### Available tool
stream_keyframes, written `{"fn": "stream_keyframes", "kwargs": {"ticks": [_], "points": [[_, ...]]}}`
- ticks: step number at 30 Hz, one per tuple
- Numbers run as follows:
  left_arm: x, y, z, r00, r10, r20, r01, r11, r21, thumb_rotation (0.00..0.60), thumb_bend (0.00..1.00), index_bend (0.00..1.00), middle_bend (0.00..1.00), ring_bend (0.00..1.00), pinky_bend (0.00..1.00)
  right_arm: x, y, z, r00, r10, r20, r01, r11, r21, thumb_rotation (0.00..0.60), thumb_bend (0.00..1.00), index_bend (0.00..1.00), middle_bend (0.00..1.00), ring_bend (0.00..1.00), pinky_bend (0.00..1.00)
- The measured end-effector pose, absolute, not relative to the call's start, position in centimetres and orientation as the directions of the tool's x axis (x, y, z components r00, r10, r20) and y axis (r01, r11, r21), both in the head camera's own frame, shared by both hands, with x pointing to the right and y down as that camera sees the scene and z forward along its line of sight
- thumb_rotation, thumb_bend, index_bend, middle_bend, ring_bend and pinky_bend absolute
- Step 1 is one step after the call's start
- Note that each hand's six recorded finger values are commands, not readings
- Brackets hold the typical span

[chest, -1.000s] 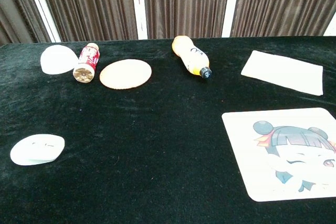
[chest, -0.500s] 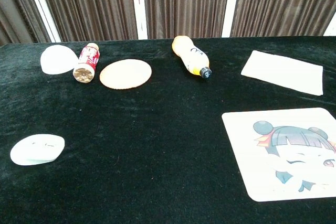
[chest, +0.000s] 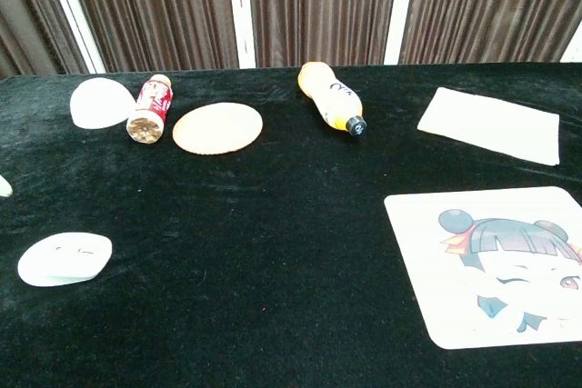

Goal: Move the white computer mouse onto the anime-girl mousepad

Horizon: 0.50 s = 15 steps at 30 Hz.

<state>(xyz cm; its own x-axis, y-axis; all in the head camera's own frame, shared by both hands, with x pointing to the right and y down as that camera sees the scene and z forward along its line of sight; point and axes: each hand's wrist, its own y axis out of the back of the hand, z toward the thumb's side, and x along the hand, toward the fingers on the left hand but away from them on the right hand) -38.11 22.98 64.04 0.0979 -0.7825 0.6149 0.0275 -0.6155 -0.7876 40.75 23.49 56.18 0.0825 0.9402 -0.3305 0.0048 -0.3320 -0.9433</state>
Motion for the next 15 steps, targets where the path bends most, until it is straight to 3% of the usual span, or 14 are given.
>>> {"fn": "stream_keyframes", "kwargs": {"ticks": [15], "points": [[-33.2, 22.4, 67.1, 0.115, -0.745, 0.657, 0.072, -0.653, -0.754, 0.6, 0.14, 0.3, 0.0, 0.0, 0.0, 40.8, 23.5, 56.0, 0.088, 0.94, -0.331, 0.02, -0.334, -0.942, 0.6, 0.03, 0.18, 0.0, 0.0, 0.0]]}}
